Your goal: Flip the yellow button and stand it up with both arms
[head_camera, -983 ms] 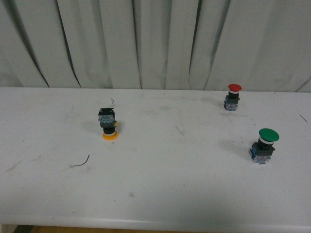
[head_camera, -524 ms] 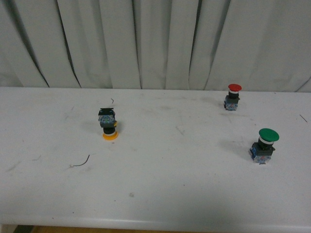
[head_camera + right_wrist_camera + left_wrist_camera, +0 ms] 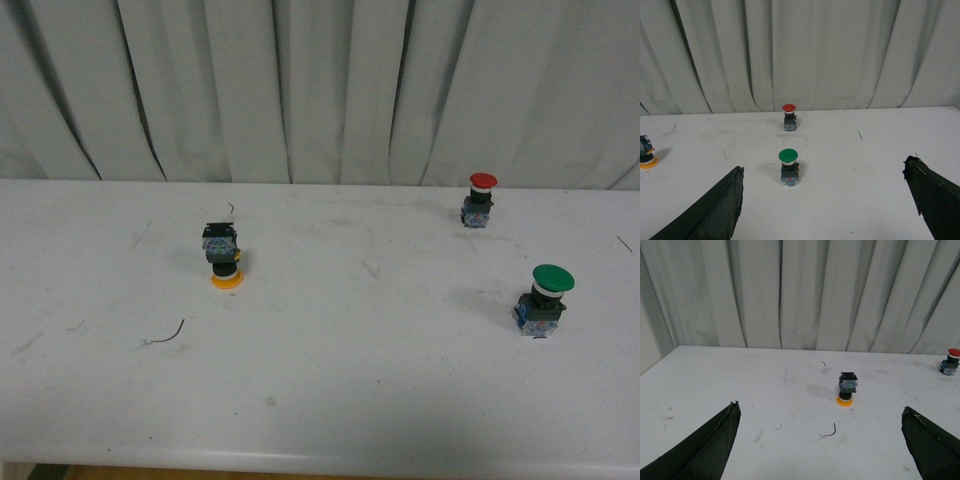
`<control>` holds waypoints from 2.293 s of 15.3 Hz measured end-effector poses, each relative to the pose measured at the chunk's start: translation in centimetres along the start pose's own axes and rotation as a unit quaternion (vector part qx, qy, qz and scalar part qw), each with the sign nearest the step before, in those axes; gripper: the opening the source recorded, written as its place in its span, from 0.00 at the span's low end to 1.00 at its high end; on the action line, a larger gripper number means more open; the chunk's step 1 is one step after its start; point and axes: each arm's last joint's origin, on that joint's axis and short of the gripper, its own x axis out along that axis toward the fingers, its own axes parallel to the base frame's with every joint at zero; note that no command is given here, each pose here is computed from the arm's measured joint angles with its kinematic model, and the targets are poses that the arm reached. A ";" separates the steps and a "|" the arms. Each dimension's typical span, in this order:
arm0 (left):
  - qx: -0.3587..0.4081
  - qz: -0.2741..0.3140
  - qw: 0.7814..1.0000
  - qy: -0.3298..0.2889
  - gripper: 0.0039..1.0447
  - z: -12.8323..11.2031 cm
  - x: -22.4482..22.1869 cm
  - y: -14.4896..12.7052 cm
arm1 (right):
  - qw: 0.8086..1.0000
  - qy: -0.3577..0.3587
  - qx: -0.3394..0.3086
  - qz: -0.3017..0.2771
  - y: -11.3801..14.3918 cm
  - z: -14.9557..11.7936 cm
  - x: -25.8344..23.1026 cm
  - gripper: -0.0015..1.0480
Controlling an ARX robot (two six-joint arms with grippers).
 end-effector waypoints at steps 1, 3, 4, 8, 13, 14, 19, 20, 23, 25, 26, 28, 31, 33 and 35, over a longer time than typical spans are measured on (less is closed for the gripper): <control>0.000 0.000 1.000 0.000 0.94 0.0 0.0 0.0 | 1.000 0.000 0.000 0.000 0.0 0.0 0.0 0.94; 0.000 0.000 1.000 0.000 0.94 0.0 0.0 0.0 | 1.000 0.000 0.000 0.000 0.0 0.0 0.0 0.94; 0.000 0.000 1.000 0.000 0.94 0.0 0.0 0.0 | 1.000 0.000 0.000 0.000 0.0 0.0 0.0 0.94; -0.099 0.036 0.988 0.115 0.94 2.5 0.1 -0.2 | 1.000 0.000 0.000 0.000 0.0 0.0 0.0 0.94; -0.082 -0.005 0.993 0.089 0.94 5.7 10.3 1.2 | 1.000 0.000 0.000 0.000 0.0 0.0 0.0 0.94; -0.070 -0.007 0.992 0.100 0.94 5.9 13.5 1.1 | 1.000 0.000 0.000 0.000 0.0 0.0 0.0 0.94; -0.024 -0.033 0.967 0.250 0.94 0.9 28.4 -1.6 | 1.000 0.000 0.000 0.000 0.0 0.0 0.0 0.94; -0.017 -0.035 0.963 0.266 0.94 0.1 30.7 -2.0 | 1.000 0.000 0.000 0.000 0.0 0.0 0.0 0.94; -0.011 -0.044 0.953 0.300 0.94 -1.8 34.7 -3.4 | 1.000 0.000 0.000 0.000 0.0 0.0 0.0 0.94; -0.020 -0.063 0.947 0.316 0.94 -2.5 35.5 -4.3 | 1.000 0.000 0.000 0.000 0.0 0.0 0.0 0.94; -0.026 -0.082 0.942 0.325 0.94 -2.8 35.5 -5.0 | 1.000 0.000 0.000 0.000 0.0 0.0 0.0 0.94; -0.029 -0.101 0.932 0.348 0.94 -3.7 35.4 -5.9 | 1.000 0.000 0.000 0.000 0.0 0.0 0.0 0.94; -0.019 -0.094 0.920 0.380 0.94 -5.9 35.3 -6.3 | 1.000 0.000 0.000 0.000 0.0 0.0 0.0 0.94; -0.006 -0.085 0.918 0.387 0.94 -6.7 35.4 -6.2 | 1.000 0.000 0.000 0.000 0.0 0.0 0.0 0.94; -0.002 -0.081 0.920 0.384 0.94 -7.0 35.7 -6.3 | 1.000 0.000 0.000 0.000 0.0 0.0 0.0 0.94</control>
